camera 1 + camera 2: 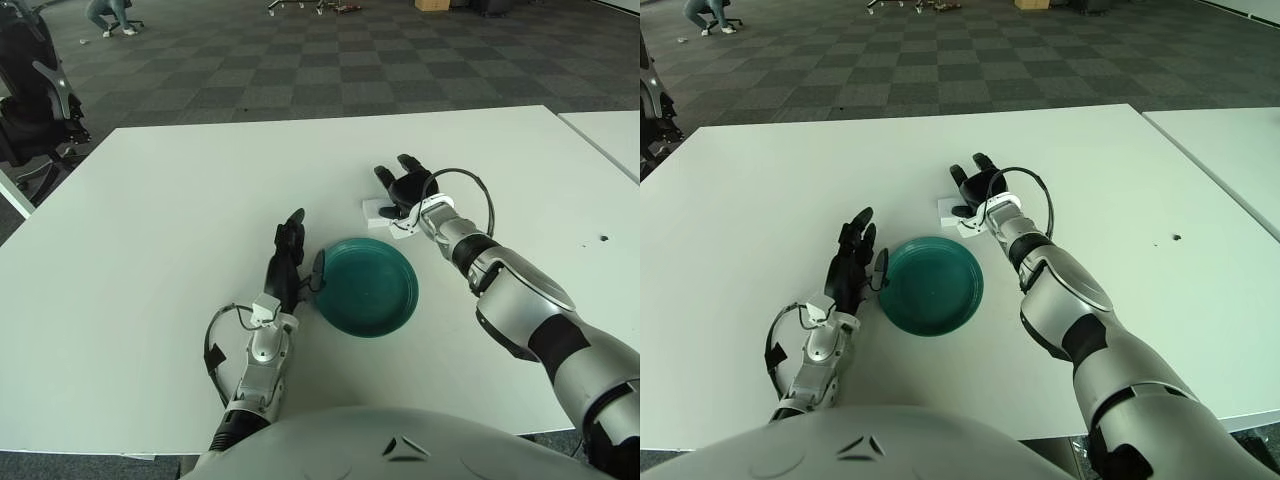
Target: Put the charger into the plate.
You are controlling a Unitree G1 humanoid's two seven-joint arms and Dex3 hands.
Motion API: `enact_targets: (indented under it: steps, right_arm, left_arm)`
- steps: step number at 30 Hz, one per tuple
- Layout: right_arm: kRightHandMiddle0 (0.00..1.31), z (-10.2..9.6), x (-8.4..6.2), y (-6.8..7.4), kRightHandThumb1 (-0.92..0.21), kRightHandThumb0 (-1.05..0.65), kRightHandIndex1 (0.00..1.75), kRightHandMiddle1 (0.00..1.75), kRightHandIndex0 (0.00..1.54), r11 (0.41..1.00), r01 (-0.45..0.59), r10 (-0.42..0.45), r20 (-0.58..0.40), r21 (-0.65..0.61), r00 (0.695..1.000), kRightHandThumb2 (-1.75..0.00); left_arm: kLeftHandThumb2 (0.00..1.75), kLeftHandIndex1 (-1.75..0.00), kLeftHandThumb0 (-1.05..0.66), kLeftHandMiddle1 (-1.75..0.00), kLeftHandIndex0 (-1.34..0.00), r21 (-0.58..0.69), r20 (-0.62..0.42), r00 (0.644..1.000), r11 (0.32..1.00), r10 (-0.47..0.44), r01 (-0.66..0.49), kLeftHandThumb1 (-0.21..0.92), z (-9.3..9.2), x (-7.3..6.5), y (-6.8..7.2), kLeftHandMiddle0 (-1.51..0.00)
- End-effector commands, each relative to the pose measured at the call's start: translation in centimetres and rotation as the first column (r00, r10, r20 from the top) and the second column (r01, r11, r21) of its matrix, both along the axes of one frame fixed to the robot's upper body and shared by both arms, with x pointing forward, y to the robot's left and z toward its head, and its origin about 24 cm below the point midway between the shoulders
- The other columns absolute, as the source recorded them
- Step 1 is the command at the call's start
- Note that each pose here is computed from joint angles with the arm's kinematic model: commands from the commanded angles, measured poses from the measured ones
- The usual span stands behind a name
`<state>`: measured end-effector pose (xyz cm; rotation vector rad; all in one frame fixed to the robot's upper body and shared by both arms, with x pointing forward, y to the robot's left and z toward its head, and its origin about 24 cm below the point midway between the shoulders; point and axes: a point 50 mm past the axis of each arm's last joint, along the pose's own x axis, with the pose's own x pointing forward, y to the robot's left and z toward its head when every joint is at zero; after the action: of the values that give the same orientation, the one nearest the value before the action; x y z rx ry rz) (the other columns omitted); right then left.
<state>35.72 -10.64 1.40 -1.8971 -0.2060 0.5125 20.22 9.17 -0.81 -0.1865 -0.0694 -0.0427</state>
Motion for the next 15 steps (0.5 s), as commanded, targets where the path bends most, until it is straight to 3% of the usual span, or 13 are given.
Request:
enact_targets:
  steps: [1, 4, 11, 15]
  right_arm:
    - [0.0, -9.3, -7.6, -2.7, -0.92, -0.92, 0.0, 0.0, 0.01, 0.974, -0.063, -0.04, -0.436, -0.218, 0.899, -0.81]
    - [0.0, -8.1, -6.5, -2.4, -0.92, -0.93, 0.0, 0.0, 0.0, 0.978, -0.081, -0.008, -0.417, -0.194, 0.909, -0.82]
    - [0.0, -7.3, -5.7, -2.6, -0.92, -0.94, 0.01, 0.0, 0.01, 0.991, -0.03, -0.024, -0.391, -0.131, 0.92, -0.85]
    - [0.01, -5.3, -4.1, -3.0, -0.92, -0.94, 0.01, 0.01, 0.03, 0.998, -0.034, 0.013, -0.347, -0.054, 0.938, -0.86]
  left_arm:
    - [0.8, -0.52, -0.7, 0.0, 0.0, -0.164, -0.214, 0.975, 0.982, 0.055, -0.092, 0.92, -3.5, -3.0, -3.4, -0.2]
    - [0.8, -0.52, -0.7, 0.0, 0.0, -0.168, -0.215, 0.975, 0.981, 0.058, -0.095, 0.92, -3.5, -2.9, -3.3, -0.21]
    - [0.8, -0.52, -0.7, 0.0, 0.0, -0.178, -0.227, 0.972, 0.98, 0.051, -0.093, 0.92, -3.7, -2.7, -3.1, -0.21]
    - [0.81, -0.53, -0.71, 0.0, 0.0, -0.177, -0.231, 0.972, 0.981, 0.042, -0.084, 0.92, -3.8, -2.6, -3.1, -0.21]
